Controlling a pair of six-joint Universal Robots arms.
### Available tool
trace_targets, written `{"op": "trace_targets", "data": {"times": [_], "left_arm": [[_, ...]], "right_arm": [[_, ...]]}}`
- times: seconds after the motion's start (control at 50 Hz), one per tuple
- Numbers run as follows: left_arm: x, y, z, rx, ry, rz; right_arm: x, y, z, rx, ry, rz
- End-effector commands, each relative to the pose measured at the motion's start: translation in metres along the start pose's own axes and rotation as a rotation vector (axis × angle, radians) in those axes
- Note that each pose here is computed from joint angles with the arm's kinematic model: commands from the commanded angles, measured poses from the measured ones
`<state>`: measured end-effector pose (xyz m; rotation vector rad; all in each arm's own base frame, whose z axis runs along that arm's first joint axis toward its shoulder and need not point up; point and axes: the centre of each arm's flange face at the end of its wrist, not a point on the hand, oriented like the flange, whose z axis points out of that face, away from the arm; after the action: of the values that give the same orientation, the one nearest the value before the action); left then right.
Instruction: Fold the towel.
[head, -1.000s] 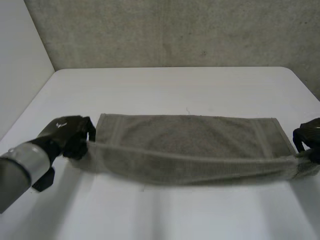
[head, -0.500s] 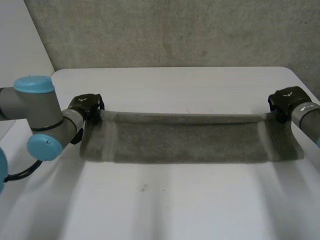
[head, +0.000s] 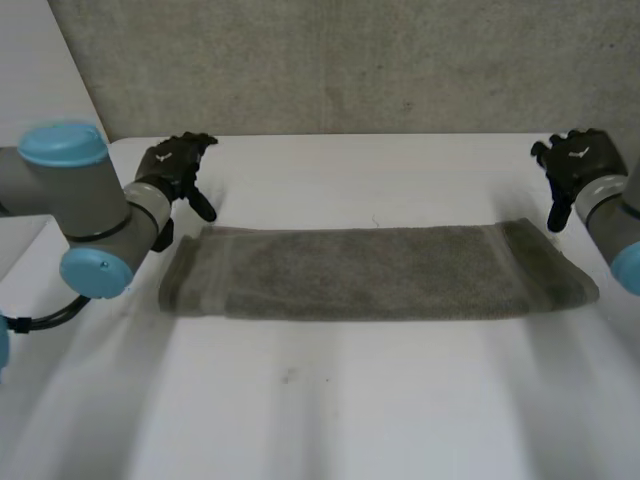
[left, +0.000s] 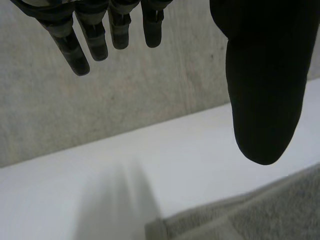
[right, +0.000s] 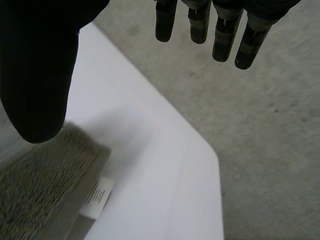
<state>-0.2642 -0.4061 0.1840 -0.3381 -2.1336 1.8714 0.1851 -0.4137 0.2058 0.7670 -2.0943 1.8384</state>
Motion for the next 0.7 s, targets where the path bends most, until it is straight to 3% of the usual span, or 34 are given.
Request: {"op": "trace_targets", "data": {"times": [0.02,0.2,0.42,0.7], "left_arm": [[0.0,-0.023,-0.028,0.009,-0.005,-0.005],[-0.001,-0.012,-0.077,-0.089,-0.021,-0.017],[0.002,0.012,-0.125,-0.154,-0.025,-0.024],[0.002,0.017,-0.131,-0.07,-0.021,-0.014]], "right_arm": [[0.012,-0.018,-0.04,0.012,0.003,0.022],[0.014,0.02,-0.068,-0.063,-0.106,0.033],[0.001,0.073,-0.071,-0.143,-0.217,0.014],[-0.01,0.101,-0.052,-0.107,-0.215,-0.044]]}}
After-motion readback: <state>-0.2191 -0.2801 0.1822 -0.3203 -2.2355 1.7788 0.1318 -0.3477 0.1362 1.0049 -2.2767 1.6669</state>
